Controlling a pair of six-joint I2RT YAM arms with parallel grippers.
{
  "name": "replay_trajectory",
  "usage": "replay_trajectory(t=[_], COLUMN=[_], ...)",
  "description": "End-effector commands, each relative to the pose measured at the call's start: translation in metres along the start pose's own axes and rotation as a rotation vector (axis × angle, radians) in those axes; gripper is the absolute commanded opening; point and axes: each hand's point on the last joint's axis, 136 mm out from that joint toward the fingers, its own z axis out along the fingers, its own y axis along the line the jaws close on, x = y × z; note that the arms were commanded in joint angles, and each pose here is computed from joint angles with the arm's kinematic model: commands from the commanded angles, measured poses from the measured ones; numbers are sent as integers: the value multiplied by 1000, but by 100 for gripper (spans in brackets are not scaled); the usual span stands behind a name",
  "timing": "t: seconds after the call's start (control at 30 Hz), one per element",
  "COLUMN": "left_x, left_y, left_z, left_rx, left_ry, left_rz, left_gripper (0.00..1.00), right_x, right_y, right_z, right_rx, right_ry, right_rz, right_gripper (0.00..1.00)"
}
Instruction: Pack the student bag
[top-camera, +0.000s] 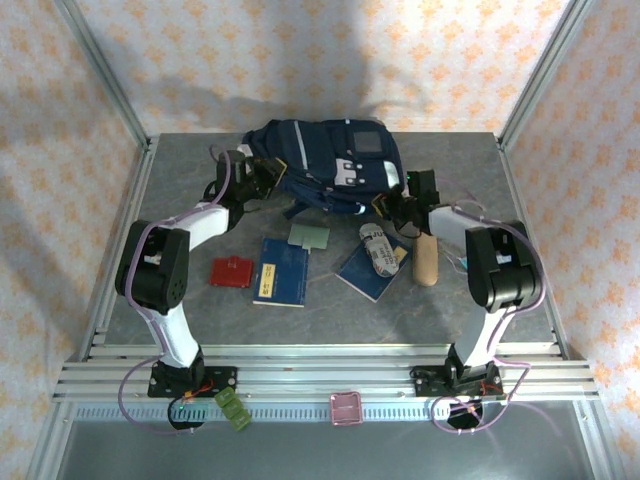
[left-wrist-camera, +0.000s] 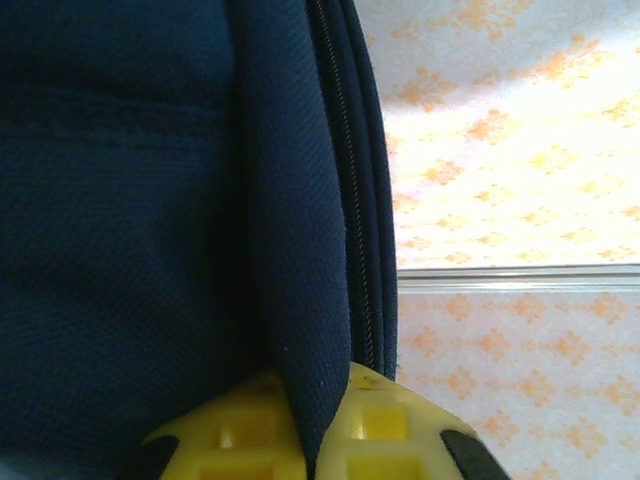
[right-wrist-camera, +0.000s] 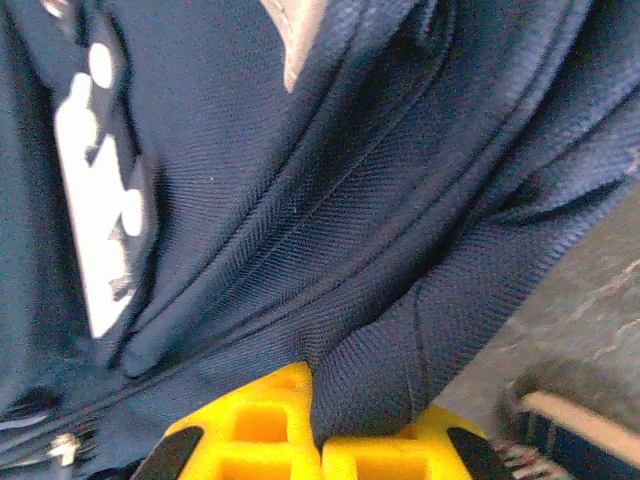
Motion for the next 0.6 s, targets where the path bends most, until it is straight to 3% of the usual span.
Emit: replay_trajectory(t=[0.0,0.13,0.3,0.47,0.57], left_x=[-11,-11,-10,14,47], left_y=[-17,-32,-73,-85,-78], left_z=[4,-3,-42,-83,-93], left_rx=[6,51,124,116,125], left_ry=[6,9,-61,-124,-115], left_rz=[146,177,288,444,512], left_gripper=[37,46,53,60,61], right_x=[-14,-26,-36,-37,-33], right_y=[103,125,149,154,151], right_z=[-52,-77,-100,-99,-94], right_rx=[-253,-306,-361,-364,-363], right_ry=[-72,-151,-246,-256,-246], right_rz=[-27,74,143,156,166], right_gripper=[0,0,0,0,0])
